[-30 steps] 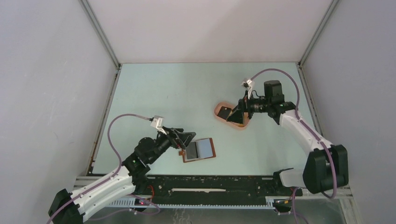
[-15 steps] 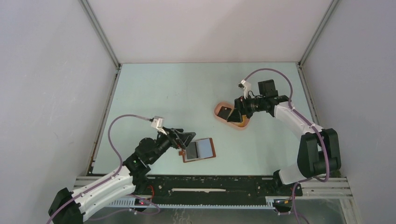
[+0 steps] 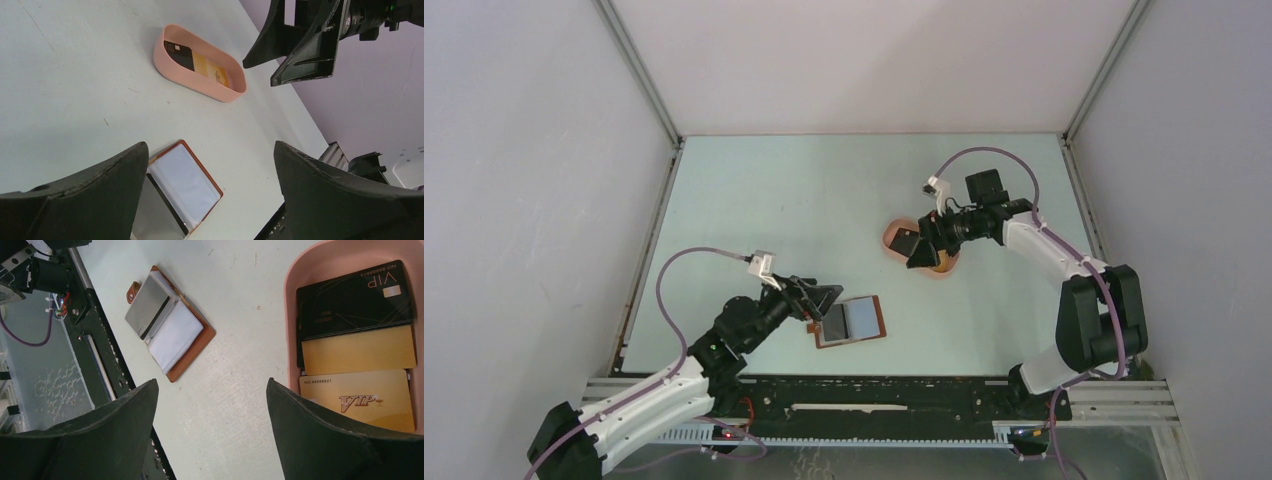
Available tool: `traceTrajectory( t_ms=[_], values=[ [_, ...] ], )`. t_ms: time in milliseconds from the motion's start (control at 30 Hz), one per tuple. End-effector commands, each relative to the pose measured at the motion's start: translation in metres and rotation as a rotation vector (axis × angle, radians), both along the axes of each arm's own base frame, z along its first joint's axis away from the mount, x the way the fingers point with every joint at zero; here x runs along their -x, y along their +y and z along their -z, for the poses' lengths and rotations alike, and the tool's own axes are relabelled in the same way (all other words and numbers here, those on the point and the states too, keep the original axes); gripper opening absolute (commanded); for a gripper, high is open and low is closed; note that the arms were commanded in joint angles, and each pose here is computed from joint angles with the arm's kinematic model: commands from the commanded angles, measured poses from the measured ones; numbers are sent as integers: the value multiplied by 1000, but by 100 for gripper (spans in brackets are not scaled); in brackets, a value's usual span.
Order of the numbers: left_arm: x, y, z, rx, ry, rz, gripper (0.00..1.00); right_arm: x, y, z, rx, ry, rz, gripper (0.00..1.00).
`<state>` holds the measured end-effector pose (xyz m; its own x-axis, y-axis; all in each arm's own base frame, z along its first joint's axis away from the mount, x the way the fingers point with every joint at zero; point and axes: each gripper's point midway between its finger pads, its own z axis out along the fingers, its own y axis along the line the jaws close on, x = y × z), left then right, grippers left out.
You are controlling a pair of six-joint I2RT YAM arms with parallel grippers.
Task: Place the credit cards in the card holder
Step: Pick up the credit card from the storage box.
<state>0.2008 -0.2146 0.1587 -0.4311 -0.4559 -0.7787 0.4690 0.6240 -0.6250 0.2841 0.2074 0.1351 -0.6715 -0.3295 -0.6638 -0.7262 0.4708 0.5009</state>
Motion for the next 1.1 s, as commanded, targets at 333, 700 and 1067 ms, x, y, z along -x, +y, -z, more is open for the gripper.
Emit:
traceTrajectory(
  t_ms=[333,700,1067],
  values=[
    [-2,3,8,-4,5,-18,100,-10,2,4,36,-5,2,87],
    [-3,5,13,-22,11,-30,100,-10,4,7,20,37,13,86],
    [-4,5,17,-26,19,-34,100,-8,6,4,-11,67,12,86]
  ],
)
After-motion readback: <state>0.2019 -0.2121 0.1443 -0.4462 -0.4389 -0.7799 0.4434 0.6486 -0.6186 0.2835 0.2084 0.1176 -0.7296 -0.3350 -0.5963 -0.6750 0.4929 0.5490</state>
